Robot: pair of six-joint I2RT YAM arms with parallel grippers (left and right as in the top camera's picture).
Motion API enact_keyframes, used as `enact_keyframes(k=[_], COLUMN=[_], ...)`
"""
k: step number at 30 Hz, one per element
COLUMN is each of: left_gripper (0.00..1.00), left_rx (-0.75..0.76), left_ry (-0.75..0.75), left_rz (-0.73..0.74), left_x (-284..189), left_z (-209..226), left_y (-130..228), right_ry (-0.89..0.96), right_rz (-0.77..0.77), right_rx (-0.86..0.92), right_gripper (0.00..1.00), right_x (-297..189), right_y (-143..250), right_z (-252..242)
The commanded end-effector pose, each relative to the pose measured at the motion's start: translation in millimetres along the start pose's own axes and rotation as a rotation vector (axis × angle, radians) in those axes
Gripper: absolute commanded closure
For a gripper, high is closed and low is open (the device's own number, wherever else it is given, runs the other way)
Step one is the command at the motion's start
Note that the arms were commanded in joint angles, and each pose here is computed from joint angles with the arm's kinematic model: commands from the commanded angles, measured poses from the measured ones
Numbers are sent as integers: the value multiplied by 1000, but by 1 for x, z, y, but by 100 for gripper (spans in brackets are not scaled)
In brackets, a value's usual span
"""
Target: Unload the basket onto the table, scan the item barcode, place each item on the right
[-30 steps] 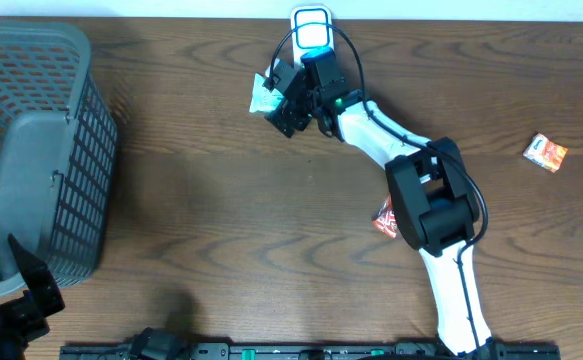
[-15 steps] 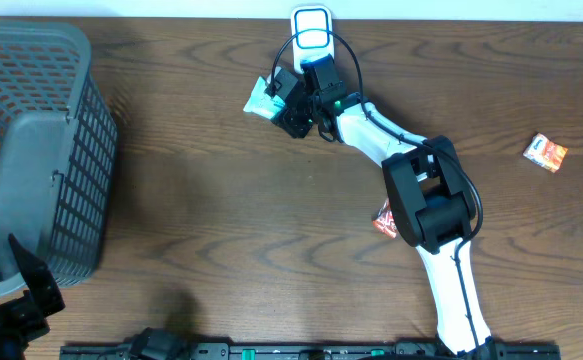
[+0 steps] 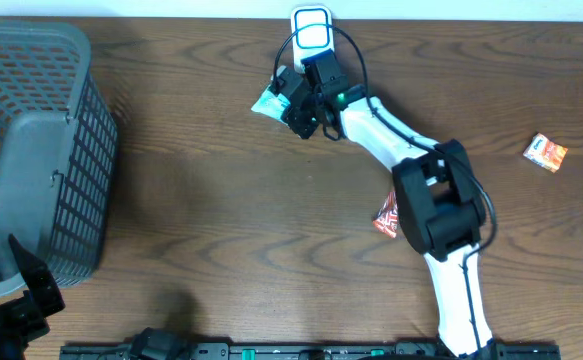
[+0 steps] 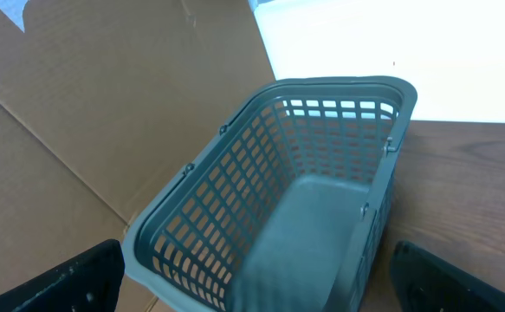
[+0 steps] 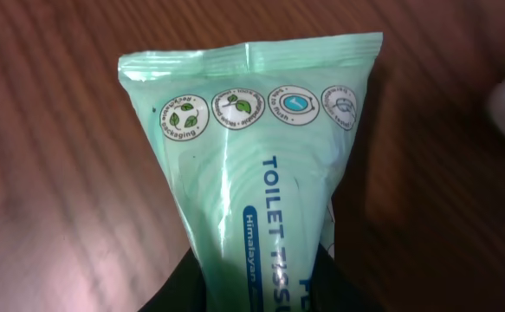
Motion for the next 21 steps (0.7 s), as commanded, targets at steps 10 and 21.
enact_keyframes(k=[10, 21], left_gripper=[2, 2], left_rx=[-14, -14], left_ry=[-9, -9], left_rz=[-2, -2], left_x=[0, 0], left_z=[1, 1], left_y=[0, 0], right_ry=[239, 404], right_rz=[394, 725], right_rx=[127, 741], right_gripper=[99, 99], right_x=[-178, -244], right_y=[19, 155], right_z=[-16, -66])
Point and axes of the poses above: each gripper's point midway between its finger pads, its own x axis out along the fingers, its own z axis along the line the jaws close on, y = z × x, the point moved 10 cm from there along -x, back along the fingers, and after that the axes turned 15 degrees about -x, right-handed, at the moved point
